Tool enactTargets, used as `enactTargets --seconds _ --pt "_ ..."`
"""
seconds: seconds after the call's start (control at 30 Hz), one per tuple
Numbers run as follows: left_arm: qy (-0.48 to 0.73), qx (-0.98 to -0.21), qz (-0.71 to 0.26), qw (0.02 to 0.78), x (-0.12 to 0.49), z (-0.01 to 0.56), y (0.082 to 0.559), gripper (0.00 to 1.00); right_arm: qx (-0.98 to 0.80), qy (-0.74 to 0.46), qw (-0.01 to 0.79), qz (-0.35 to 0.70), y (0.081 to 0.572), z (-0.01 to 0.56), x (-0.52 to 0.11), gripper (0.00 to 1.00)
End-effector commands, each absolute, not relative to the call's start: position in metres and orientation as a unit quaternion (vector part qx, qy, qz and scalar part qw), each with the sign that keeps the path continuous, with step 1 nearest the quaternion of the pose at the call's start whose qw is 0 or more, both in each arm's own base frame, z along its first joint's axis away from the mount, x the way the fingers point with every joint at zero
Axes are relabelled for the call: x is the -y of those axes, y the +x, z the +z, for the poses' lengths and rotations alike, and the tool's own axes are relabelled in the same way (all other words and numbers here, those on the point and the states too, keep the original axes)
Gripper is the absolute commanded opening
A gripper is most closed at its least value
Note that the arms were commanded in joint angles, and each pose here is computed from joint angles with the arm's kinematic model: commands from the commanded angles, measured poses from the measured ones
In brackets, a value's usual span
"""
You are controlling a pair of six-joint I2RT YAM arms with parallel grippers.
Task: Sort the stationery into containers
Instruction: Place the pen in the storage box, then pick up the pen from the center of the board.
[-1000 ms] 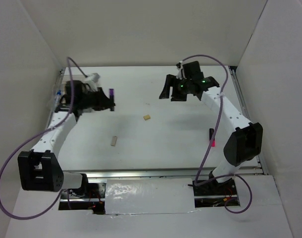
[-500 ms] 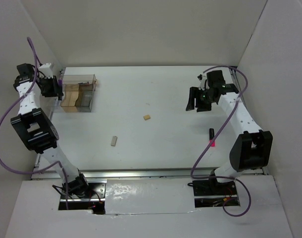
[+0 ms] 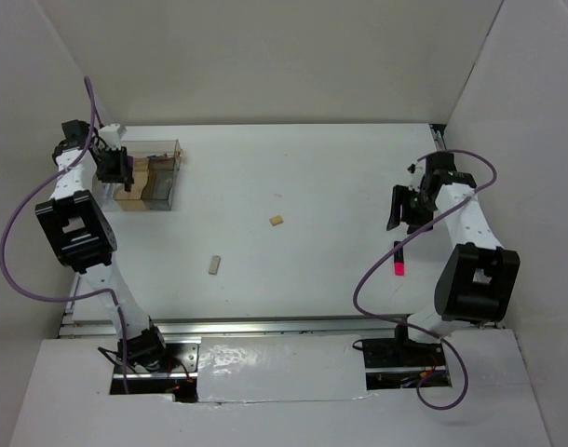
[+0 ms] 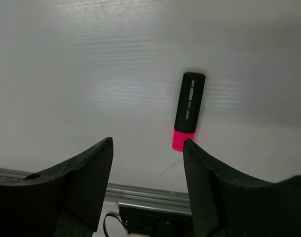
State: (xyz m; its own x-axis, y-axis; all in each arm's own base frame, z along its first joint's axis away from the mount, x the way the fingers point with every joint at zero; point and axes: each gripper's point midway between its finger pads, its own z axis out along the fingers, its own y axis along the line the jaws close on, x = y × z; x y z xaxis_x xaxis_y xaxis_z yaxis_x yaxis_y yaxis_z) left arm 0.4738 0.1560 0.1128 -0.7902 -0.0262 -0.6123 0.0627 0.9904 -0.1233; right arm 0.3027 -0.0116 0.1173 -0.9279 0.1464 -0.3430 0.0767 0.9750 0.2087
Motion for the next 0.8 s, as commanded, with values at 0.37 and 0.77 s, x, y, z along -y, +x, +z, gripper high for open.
enactTargets --seconds 0.37,0.77 --pt "0.021 -0.915 -0.056 0.398 -0.156 0.172 0.494 0.54 -0.995 0.045 0.083 0.036 0.266 0.061 0.042 0.60" --pt "0.046 -0.865 -0.128 0.482 -0.097 0.265 0.465 0.69 -0.997 0.056 0.043 0.018 0.244 0.022 0.050 0.50"
